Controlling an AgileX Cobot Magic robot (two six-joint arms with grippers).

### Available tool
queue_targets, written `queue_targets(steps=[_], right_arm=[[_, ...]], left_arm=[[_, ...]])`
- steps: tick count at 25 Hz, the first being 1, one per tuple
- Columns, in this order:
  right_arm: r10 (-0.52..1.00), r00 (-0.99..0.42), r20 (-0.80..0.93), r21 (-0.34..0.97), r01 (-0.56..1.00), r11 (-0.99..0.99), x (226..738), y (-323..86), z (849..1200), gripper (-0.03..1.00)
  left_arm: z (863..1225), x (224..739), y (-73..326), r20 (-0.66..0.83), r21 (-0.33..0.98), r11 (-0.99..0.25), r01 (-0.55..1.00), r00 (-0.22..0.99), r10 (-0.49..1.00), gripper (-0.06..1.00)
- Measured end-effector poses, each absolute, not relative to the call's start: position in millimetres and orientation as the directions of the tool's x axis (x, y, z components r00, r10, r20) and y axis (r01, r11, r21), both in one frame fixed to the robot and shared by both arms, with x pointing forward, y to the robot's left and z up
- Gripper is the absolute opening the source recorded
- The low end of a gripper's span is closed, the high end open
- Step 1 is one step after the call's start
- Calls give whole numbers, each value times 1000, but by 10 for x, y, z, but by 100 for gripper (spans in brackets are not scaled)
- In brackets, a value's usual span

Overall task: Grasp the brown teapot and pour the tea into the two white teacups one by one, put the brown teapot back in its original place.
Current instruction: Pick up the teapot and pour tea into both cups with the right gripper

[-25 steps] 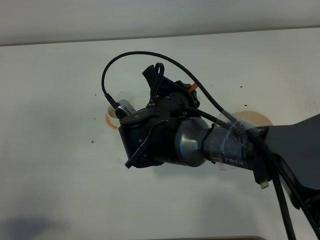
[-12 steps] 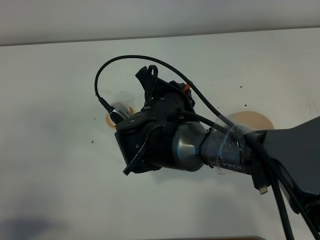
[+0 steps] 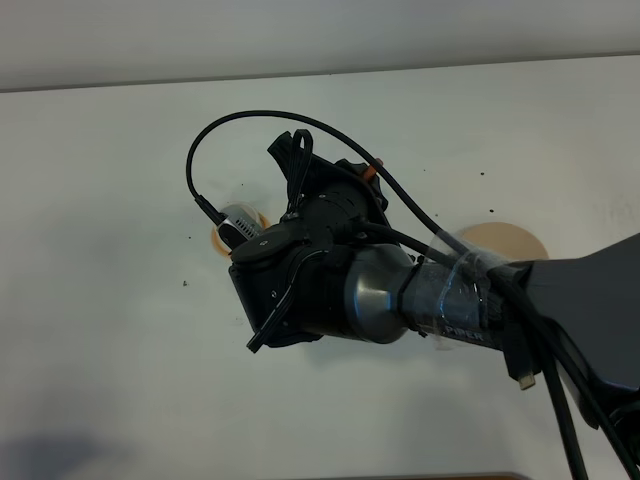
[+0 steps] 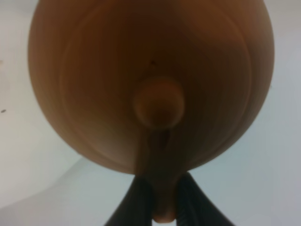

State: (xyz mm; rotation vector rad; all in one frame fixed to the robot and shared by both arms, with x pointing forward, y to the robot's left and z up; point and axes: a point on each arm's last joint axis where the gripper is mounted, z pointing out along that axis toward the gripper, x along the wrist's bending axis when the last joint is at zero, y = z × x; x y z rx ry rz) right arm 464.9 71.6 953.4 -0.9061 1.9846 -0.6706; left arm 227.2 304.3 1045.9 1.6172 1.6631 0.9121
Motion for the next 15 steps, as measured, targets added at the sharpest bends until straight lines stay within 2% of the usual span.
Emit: queue_targets(steps=[15], right_arm=[[-808,-368,-460,-740,-344,578,4661,723,9552,9]], left_arm=[[10459,2272,3043,23,831,3,557,-41,999,25]])
